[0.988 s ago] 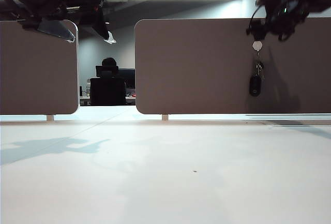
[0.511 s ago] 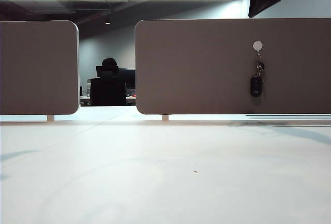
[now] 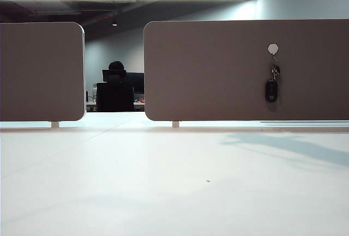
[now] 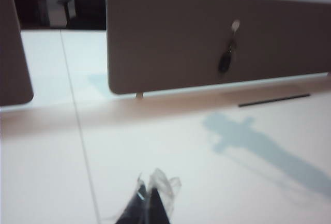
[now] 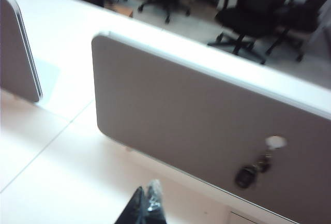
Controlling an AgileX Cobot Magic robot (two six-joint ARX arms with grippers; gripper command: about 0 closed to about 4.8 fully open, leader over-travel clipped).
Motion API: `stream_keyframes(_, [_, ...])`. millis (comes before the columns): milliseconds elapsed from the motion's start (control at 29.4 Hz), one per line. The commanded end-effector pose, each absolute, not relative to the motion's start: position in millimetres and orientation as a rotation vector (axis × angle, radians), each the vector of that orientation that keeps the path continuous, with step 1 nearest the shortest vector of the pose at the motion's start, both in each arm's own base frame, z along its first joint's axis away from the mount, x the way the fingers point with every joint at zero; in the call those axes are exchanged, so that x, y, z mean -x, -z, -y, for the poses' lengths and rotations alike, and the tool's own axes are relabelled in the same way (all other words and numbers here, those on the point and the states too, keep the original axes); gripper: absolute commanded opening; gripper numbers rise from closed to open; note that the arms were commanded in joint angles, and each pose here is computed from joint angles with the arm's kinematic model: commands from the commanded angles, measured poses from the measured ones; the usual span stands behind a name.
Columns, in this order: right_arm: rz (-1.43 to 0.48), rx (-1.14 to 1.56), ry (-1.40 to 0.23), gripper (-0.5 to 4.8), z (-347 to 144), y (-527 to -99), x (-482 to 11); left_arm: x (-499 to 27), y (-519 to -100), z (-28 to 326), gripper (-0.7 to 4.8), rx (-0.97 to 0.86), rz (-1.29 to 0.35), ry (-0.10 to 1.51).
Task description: Hang the bunch of keys on the hook.
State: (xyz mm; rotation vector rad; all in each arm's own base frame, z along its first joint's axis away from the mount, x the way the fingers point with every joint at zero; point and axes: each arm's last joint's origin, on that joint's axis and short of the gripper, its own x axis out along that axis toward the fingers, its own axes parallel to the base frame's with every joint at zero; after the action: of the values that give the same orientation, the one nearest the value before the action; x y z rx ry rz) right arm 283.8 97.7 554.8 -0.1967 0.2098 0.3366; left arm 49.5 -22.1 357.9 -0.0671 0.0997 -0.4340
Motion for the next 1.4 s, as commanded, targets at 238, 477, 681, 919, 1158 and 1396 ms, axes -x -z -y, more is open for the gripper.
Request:
stream_keyframes(238, [-0.196, 0.250, -0.283, -0.09, -46, -590, -137, -47, -333, 19, -0.05, 0.044, -0.208, 0.354])
stream_keyframes(477, [-0.028, 0.220, -0.267, -0.09, -5, -596, -20, -55, -322, 24, -0.05, 0.049, -0.211, 0.419])
stream_keyframes(681, [-0.060, 0.193, -0.306, -0.09, 11, -562, 27, -66, -316, 29, -0.05, 0.064, -0.136, 0.424])
stream_keyframes(919, [-0.188, 0.098, -0.373, -0.09, 9, -465, 29, -80, -290, 35, -0.05, 0.142, -0.150, 0.430])
stream_keyframes(1158, [-0.013, -0.041, -0.442, -0.08, -10, -359, -21, -88, -281, 36, -0.05, 0.124, -0.079, 0.362])
stream_keyframes(1396, [0.101, -0.131, -0.633, -0.08, -37, -256, -81, -98, -256, 40, -0.05, 0.093, -0.049, 0.343])
